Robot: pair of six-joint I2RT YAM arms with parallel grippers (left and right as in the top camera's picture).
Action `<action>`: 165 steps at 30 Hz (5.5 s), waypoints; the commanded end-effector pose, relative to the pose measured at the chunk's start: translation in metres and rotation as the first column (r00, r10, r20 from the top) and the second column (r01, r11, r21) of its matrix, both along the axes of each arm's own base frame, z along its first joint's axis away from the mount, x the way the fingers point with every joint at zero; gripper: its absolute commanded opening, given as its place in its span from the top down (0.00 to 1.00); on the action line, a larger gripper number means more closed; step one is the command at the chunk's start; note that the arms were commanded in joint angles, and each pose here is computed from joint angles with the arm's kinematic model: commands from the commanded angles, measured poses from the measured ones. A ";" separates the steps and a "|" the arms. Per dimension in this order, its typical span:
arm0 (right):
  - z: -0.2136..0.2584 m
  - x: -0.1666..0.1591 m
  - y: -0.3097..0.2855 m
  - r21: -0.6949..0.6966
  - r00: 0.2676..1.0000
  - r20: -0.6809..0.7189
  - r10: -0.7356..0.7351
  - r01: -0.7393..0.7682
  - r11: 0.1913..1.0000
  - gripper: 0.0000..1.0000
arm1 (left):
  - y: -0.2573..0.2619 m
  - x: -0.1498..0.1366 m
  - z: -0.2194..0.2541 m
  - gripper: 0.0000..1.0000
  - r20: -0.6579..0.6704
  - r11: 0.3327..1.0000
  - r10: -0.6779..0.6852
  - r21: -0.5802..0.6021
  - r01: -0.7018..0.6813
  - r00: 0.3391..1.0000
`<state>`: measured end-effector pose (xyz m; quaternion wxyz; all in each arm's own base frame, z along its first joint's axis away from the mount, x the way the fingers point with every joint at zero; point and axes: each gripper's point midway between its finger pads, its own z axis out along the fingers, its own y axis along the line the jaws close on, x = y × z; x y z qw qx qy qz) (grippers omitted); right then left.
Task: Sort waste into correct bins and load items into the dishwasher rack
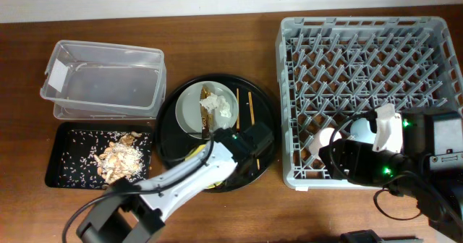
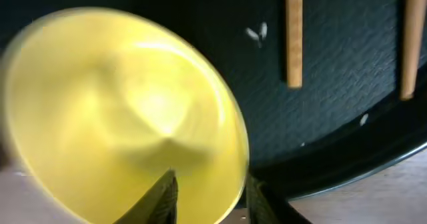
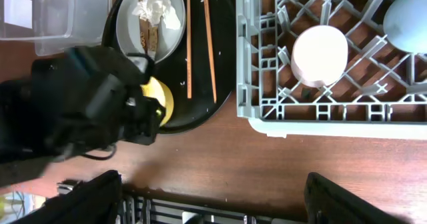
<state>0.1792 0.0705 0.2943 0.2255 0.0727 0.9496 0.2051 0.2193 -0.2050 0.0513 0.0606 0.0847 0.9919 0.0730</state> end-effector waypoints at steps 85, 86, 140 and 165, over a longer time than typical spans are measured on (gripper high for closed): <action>0.000 0.009 -0.022 -0.120 0.997 0.045 -0.066 0.071 0.990 0.01 | 0.146 0.056 0.285 0.01 0.524 0.972 0.121 -0.234 0.006 0.843; 0.001 0.011 -0.022 -0.117 0.997 0.051 -0.065 0.071 0.991 0.01 | 0.152 0.032 0.297 0.01 0.550 0.970 0.123 -0.244 0.018 0.826; -0.181 0.044 0.224 -0.170 0.894 -0.294 0.338 -0.397 0.902 0.40 | 0.134 0.013 0.108 0.01 0.974 0.888 -0.080 -0.027 0.460 0.211; -0.071 0.202 -0.164 -0.866 0.796 0.466 -0.386 0.500 -0.013 0.96 | 0.134 0.013 0.108 0.01 0.974 0.888 -0.080 -0.027 0.460 0.211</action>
